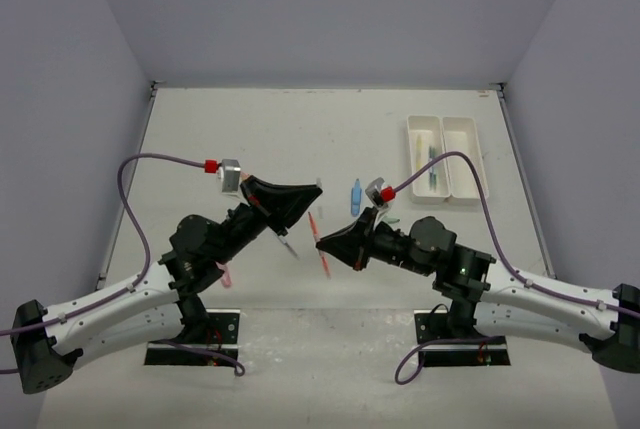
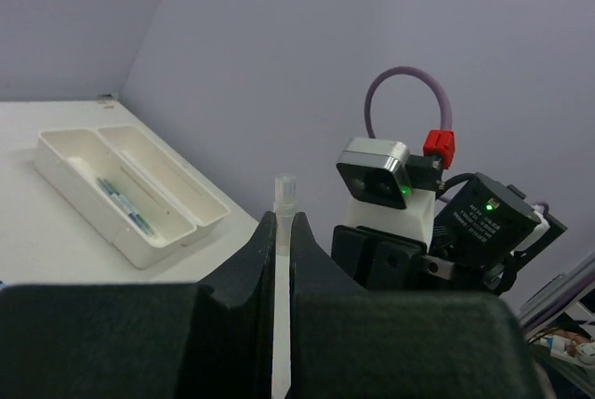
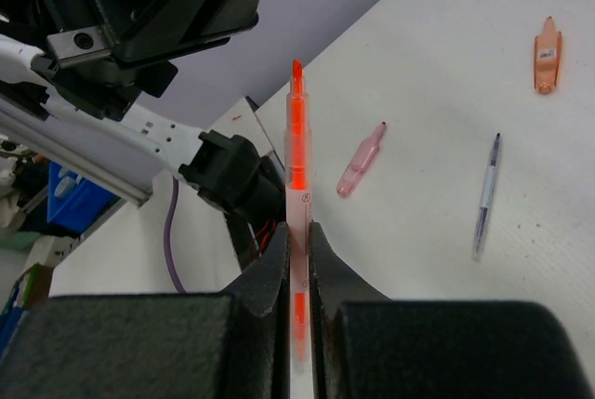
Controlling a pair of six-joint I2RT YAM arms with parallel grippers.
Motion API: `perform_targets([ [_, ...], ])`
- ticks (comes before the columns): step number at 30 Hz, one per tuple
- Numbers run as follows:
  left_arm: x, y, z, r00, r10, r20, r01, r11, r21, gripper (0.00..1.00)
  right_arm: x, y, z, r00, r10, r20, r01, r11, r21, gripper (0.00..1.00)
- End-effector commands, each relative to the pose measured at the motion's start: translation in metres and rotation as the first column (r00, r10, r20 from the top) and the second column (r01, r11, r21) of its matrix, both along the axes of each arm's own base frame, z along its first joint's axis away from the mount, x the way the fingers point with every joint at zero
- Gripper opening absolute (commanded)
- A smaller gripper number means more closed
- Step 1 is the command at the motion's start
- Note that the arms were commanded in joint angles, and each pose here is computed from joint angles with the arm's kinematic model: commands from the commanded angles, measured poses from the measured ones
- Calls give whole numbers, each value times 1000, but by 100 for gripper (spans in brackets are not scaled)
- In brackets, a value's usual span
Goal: Sort the stationery into containers
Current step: Close the pen cap on the pen.
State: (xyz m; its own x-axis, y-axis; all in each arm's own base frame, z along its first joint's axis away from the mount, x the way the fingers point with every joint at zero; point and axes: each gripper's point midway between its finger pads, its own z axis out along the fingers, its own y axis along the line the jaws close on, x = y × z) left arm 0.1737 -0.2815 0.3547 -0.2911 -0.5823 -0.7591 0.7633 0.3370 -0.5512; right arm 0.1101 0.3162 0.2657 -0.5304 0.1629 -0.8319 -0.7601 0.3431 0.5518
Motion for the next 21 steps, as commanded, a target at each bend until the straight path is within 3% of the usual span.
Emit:
perform_targets([
  [1,-14,9,22,995,-21,100,26,998,-49,0,23,-1,49,987,-148,67,139,983,115,0],
  [21,-5,2,13,996,-2,85,5,999,-36,0,13,-18,57,985,-140,102,125,983,135,0],
])
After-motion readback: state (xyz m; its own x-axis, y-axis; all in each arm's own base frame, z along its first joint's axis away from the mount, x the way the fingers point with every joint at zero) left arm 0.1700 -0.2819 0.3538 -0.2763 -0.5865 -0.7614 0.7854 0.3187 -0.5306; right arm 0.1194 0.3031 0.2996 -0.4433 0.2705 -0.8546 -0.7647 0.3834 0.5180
